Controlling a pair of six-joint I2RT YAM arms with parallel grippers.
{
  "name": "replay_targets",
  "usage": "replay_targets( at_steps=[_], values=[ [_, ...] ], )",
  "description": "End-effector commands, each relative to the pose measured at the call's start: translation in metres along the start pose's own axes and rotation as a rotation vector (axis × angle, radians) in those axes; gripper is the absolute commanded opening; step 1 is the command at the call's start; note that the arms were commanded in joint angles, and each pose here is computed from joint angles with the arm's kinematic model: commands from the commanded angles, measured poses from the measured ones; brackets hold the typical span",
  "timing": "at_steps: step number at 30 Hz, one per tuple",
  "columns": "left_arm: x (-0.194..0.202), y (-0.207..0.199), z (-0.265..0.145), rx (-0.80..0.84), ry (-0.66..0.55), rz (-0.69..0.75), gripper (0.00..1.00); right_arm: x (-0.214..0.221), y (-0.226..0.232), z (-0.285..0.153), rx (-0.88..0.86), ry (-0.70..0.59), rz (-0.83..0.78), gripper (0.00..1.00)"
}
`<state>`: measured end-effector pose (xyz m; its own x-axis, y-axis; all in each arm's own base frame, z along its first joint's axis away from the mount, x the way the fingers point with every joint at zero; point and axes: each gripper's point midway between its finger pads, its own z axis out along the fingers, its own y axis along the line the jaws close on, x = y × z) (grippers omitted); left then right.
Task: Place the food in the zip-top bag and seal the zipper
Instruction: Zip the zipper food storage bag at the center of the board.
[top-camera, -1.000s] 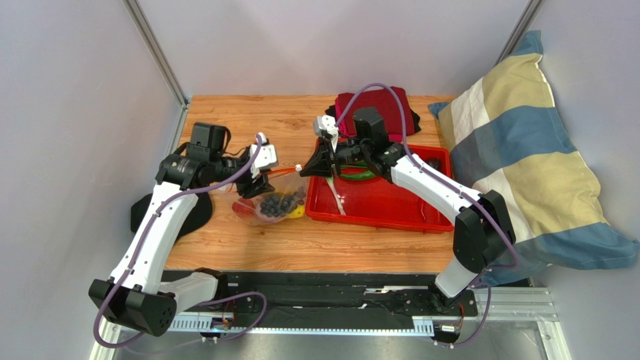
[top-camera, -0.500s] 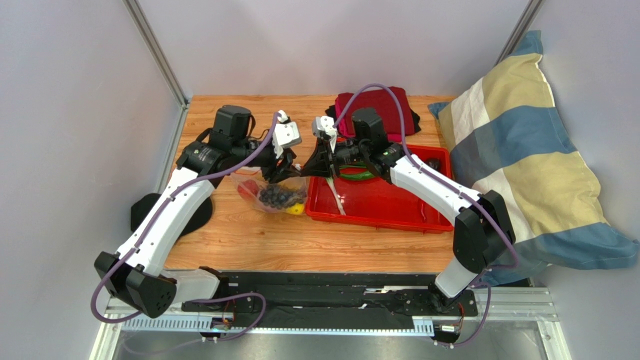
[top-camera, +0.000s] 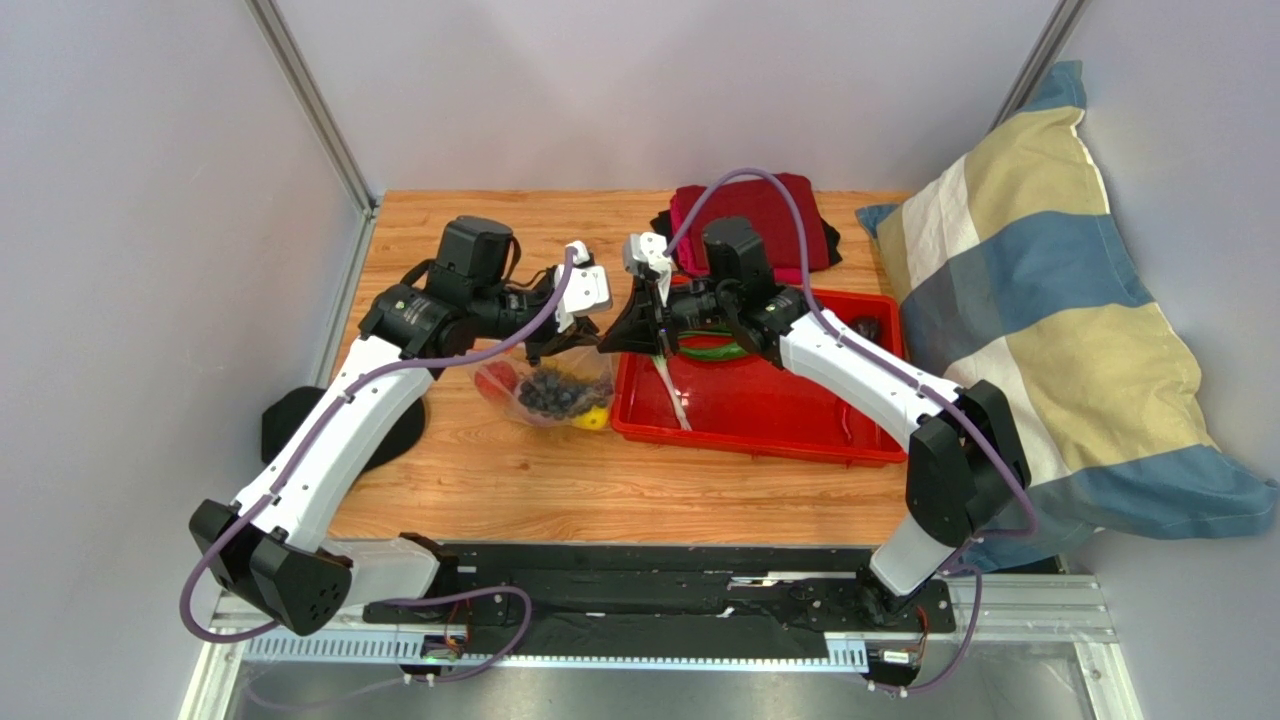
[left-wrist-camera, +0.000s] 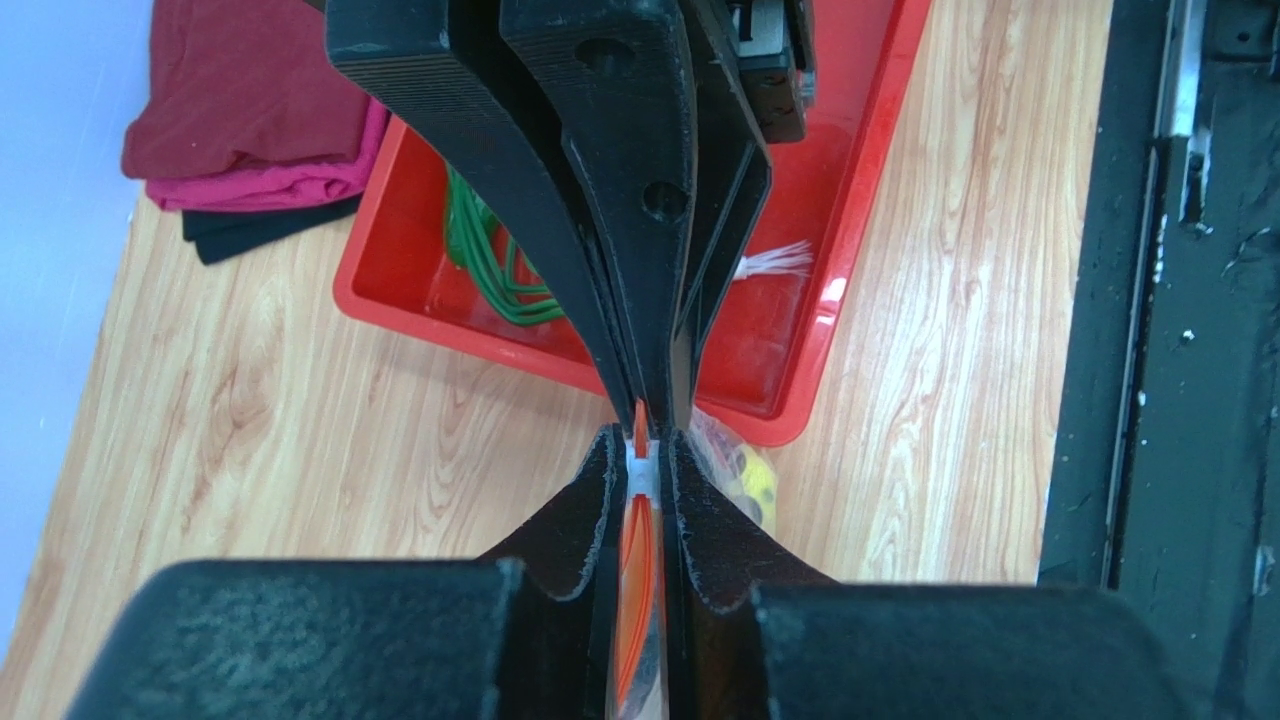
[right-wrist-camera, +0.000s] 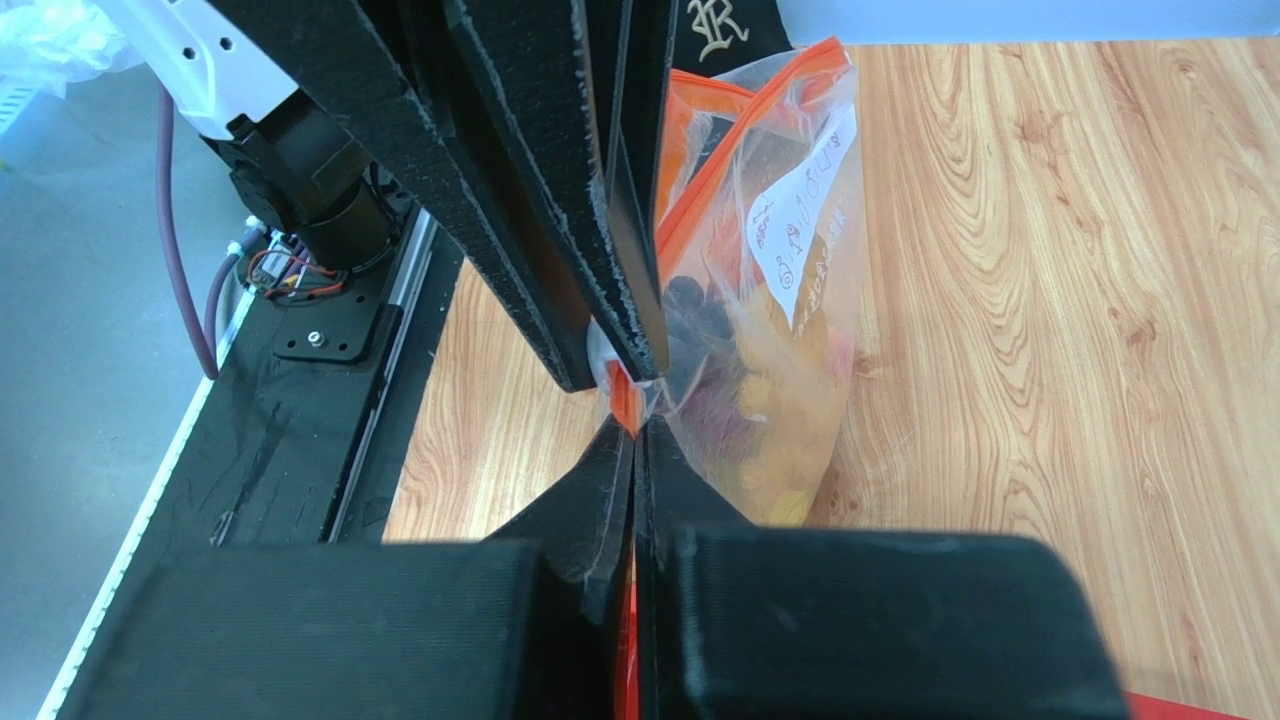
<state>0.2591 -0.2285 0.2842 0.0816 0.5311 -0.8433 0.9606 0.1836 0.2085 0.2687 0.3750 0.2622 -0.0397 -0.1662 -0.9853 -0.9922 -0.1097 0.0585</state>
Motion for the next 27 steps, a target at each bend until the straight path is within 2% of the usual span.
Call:
replay_targets(
  at_steps=[1,10,18,27],
  values=[
    [0.022,0.003,-0.016,-0.034,0.072,0.018,0.10,-0.028,-0.002,-0.009,0.038,-0.054,-0.089,0.00],
    [0.039,0.017,-0.048,-0.112,0.122,0.022,0.07,-0.027,-0.011,-0.019,0.070,-0.055,-0.077,0.00],
    [0.064,0.025,-0.075,-0.174,0.207,0.012,0.00,-0.022,-0.016,-0.027,0.100,-0.040,-0.091,0.00],
    [0.083,0.022,-0.099,-0.207,0.265,-0.006,0.00,-0.010,-0.026,-0.038,0.139,-0.013,-0.076,0.00]
  ],
)
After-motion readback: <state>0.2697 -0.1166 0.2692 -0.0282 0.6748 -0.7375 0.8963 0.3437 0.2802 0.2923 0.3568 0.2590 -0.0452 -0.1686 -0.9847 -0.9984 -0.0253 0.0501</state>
